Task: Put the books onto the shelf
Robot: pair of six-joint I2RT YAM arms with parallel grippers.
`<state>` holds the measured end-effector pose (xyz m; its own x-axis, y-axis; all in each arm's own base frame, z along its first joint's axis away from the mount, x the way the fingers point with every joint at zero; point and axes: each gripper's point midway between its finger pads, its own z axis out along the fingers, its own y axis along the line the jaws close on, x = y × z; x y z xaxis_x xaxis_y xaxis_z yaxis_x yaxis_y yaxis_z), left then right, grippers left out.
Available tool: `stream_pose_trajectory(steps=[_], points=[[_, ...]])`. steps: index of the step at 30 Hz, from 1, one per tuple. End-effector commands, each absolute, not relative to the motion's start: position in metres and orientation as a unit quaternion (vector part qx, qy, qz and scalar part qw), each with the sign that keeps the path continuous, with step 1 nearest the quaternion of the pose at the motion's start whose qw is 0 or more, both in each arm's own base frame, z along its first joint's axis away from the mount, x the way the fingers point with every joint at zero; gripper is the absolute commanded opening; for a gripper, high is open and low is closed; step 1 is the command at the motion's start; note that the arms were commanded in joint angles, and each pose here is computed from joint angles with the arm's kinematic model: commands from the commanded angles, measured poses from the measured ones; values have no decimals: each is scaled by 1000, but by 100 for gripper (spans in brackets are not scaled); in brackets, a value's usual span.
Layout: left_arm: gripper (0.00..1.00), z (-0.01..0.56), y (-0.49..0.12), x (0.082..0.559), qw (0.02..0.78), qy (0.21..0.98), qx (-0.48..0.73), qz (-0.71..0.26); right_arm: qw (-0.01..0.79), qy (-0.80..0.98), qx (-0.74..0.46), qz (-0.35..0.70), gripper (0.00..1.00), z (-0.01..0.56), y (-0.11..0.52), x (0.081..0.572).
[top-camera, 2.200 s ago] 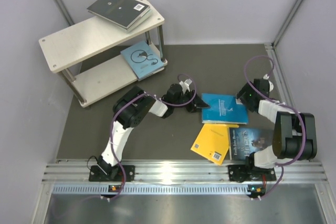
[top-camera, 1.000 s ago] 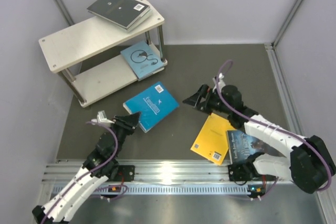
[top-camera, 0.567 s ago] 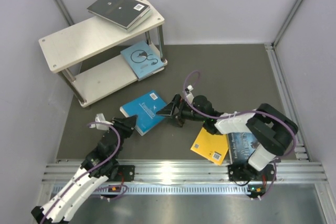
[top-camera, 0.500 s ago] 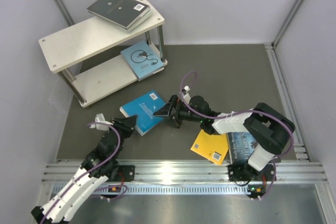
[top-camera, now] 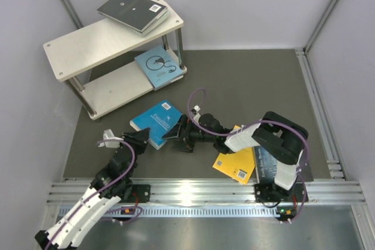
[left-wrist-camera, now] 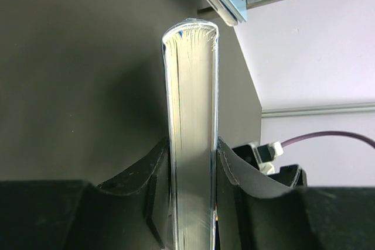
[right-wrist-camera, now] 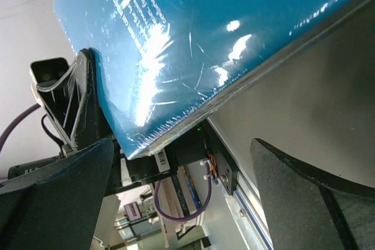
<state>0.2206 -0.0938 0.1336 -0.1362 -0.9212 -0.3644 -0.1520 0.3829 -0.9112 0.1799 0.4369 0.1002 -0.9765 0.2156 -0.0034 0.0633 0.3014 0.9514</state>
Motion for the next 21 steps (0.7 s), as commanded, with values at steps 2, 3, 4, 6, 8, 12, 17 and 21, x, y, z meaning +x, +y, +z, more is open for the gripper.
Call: stream_pose_trajectory(steps=[2, 3, 4, 6, 8, 12, 17, 21], points=[[0, 227, -85, 222, 519, 514, -466, -499, 97, 780, 84, 612, 100, 117, 455, 190], [0, 224, -86, 223, 509, 510, -476, -505, 104, 781, 87, 610, 100, 115, 457, 194], [0, 220, -86, 223, 503, 509, -482, -505, 115, 772, 87, 619, 100, 122, 462, 201], [0, 214, -86, 224, 487, 501, -500, -512, 128, 772, 102, 614, 100, 113, 468, 212], [0, 209, -86, 225, 478, 497, -509, -514, 144, 767, 114, 615, 98, 111, 476, 225], [0, 210, -86, 226, 465, 484, -523, -525, 166, 758, 150, 612, 89, 105, 478, 243], [0, 210, -82, 225, 463, 483, -534, -517, 195, 753, 187, 600, 45, 108, 468, 259], [0, 206, -89, 222, 450, 501, -526, -520, 217, 753, 204, 587, 11, 119, 451, 277]])
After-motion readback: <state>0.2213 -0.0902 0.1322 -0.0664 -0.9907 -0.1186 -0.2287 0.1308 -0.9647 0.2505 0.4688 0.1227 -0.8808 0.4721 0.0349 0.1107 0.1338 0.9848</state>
